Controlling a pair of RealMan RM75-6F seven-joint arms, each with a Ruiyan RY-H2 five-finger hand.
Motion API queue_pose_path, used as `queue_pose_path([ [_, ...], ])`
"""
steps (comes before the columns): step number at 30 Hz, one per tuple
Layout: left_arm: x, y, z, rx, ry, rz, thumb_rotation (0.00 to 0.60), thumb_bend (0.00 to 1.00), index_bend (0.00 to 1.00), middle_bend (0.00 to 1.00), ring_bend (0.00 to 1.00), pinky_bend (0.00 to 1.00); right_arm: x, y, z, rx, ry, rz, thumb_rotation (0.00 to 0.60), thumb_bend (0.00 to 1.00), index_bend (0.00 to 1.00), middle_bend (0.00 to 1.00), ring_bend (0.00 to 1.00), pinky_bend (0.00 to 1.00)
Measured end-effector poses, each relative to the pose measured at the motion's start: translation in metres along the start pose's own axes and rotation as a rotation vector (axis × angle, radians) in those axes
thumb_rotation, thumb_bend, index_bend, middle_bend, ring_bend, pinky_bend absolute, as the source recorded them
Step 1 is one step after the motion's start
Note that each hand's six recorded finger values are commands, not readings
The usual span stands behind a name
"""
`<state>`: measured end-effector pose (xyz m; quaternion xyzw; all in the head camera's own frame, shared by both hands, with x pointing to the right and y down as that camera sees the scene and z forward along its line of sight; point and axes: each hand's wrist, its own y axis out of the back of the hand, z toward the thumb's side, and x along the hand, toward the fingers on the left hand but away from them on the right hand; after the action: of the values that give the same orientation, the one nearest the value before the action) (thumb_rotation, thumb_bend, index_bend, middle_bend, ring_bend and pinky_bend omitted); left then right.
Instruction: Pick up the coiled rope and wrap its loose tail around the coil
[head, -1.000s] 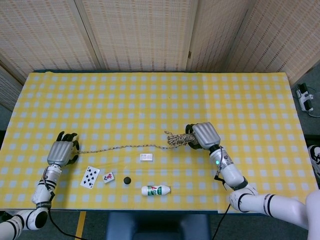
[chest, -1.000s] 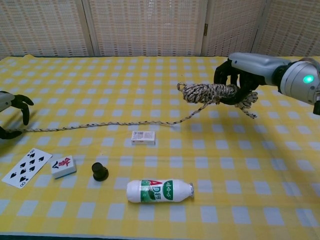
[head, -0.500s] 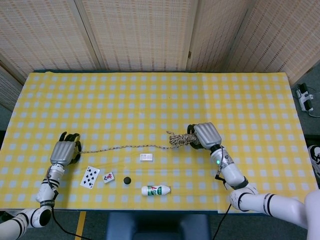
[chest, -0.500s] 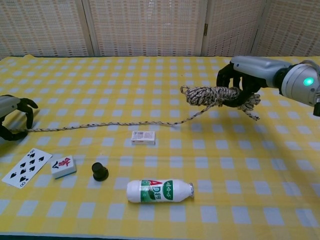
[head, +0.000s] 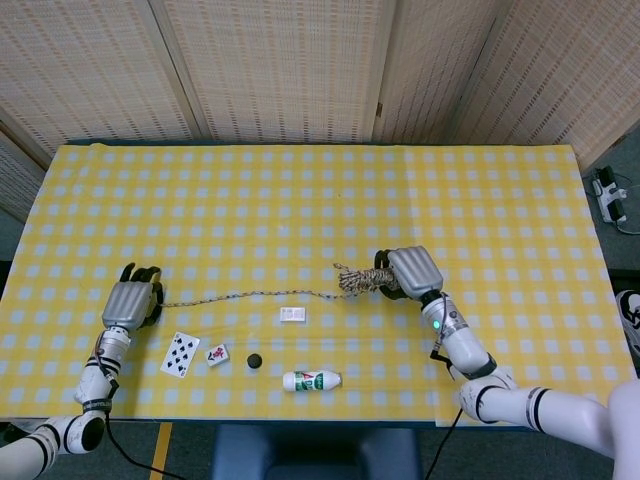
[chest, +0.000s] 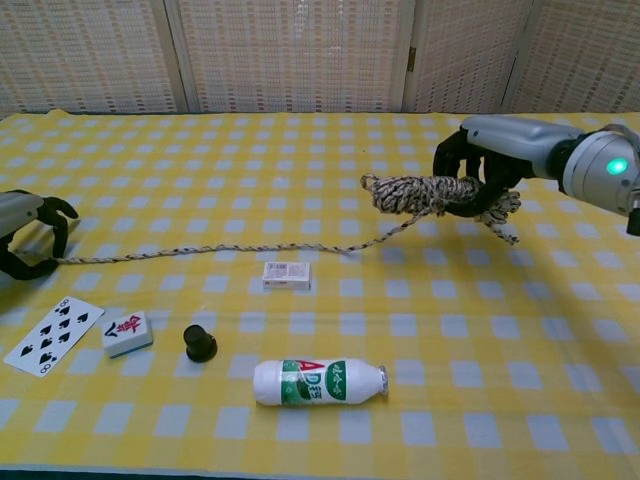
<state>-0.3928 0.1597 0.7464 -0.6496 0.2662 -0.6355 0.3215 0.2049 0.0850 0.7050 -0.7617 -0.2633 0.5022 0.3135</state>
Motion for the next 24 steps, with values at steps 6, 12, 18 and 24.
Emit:
queue_pose_path([
  [6, -0.003, 0.022, 0.007, -0.02, -0.035, 0.054, 0.6, 0.5, 0.62, 0.2, 0.18, 0.02, 0.009, 0.009, 0.009, -0.07, 0.037, -0.022, 0.6, 0.57, 0.61, 0.53, 0.59, 0.54],
  [12, -0.007, 0.068, 0.026, -0.064, -0.111, 0.132, 0.6, 0.5, 0.62, 0.21, 0.19, 0.03, 0.027, 0.018, 0.032, -0.183, 0.128, -0.013, 0.6, 0.58, 0.62, 0.54, 0.6, 0.55],
  [18, -0.013, 0.126, 0.065, -0.105, -0.222, 0.205, 0.6, 0.5, 0.62, 0.21, 0.19, 0.03, 0.049, 0.015, 0.063, -0.271, 0.241, 0.057, 0.6, 0.58, 0.63, 0.55, 0.6, 0.56],
  [24, -0.021, 0.176, 0.116, -0.113, -0.335, 0.262, 0.6, 0.5, 0.62, 0.21, 0.19, 0.03, 0.055, 0.006, 0.084, -0.322, 0.29, 0.128, 0.6, 0.58, 0.64, 0.56, 0.62, 0.57],
])
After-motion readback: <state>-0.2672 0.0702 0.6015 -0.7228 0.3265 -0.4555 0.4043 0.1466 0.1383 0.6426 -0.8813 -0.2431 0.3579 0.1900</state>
